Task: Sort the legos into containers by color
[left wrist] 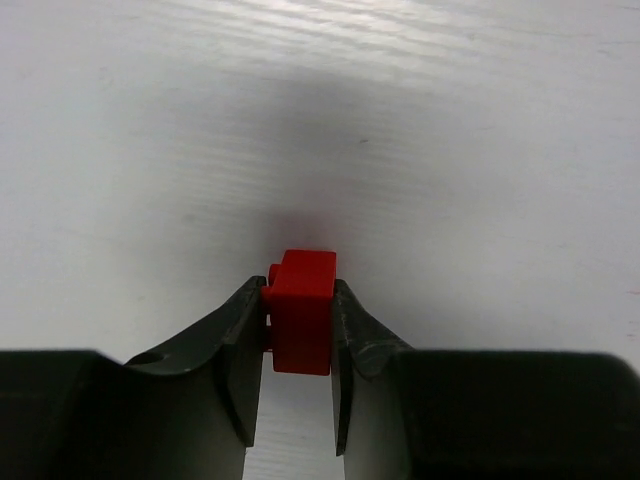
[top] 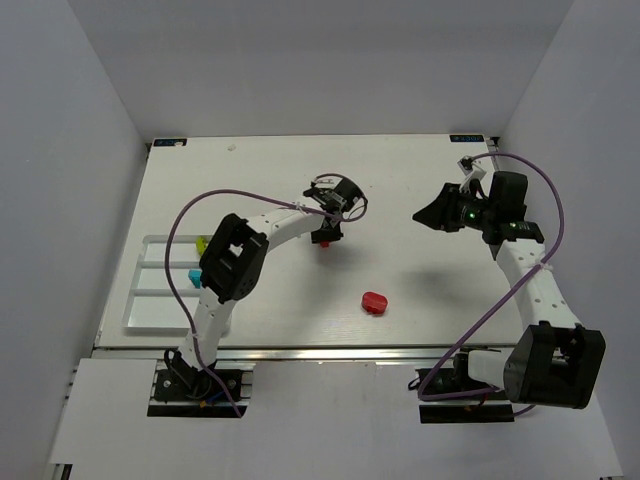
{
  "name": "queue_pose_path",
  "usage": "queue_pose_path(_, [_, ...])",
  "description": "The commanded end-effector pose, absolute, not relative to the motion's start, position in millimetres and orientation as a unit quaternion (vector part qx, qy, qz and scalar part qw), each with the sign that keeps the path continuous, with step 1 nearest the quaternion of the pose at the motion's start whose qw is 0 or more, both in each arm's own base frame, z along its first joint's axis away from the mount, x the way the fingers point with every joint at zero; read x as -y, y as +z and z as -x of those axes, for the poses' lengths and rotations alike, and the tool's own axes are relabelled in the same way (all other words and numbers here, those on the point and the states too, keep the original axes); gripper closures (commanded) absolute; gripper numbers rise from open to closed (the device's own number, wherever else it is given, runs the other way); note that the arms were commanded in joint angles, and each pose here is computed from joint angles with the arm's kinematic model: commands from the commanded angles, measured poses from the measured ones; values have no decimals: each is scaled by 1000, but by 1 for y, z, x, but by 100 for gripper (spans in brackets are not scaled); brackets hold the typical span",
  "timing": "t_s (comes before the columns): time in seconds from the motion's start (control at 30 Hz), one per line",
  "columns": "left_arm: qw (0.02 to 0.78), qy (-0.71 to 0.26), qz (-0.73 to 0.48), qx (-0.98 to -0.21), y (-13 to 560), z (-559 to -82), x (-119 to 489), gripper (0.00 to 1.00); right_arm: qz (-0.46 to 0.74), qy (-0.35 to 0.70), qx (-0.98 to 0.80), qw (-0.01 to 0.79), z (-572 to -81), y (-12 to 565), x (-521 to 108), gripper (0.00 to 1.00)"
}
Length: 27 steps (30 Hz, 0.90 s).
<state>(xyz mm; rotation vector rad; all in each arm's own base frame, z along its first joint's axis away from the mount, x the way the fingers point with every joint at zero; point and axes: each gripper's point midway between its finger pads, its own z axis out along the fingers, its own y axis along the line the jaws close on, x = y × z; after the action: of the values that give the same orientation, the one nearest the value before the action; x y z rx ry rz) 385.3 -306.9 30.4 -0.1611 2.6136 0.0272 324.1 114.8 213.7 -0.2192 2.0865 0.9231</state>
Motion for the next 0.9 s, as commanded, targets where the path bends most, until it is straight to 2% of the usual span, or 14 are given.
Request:
queue_pose_path(0.0, [321,12,97,-942,105,-381,277,100,113,377,-815,426,-321,223,-119,65])
queue_pose_path(0.07, [322,56,120,-937,103,-362,237,100,122,372,-816,425,-321,219,-119,73])
queue_pose_path(0.1, [339,50,158,-926,125,-354,221,100,123,371,-819,420,-320,216,-119,81])
queue_pose_path(0.23, [327,164,254,-895,133,-294,121,100,126,364,-829,406,-322,209,-119,92])
queue_pose_path(0.33, [343,163,304,-874,150,-262,85,100,128,360,-834,397,-323,202,-122,93])
queue_pose_path(0.47, [331,182,343,-860,130,-224,33,100,129,355,-837,395,-323,200,-125,93])
queue_pose_path(0.57, [323,198,355,-855,120,-212,14,100,128,349,-839,397,-325,198,-123,92])
queue_pose_path(0.67, [294,231,368,-852,107,-203,-2,99,147,351,-841,385,-322,193,-133,84])
queue_pose_path(0.77, [271,233,377,-854,98,-203,-5,95,170,352,-844,366,-321,184,-138,66])
queue_pose_path(0.8, [261,234,378,-857,91,-203,-7,91,188,356,-843,358,-317,184,-142,55])
queue_pose_path(0.83, [249,226,380,-862,86,-203,-4,78,204,349,-844,353,-319,177,-141,49])
queue_pose_path(0.87, [242,225,379,-864,82,-202,-4,74,217,345,-845,347,-318,174,-143,41])
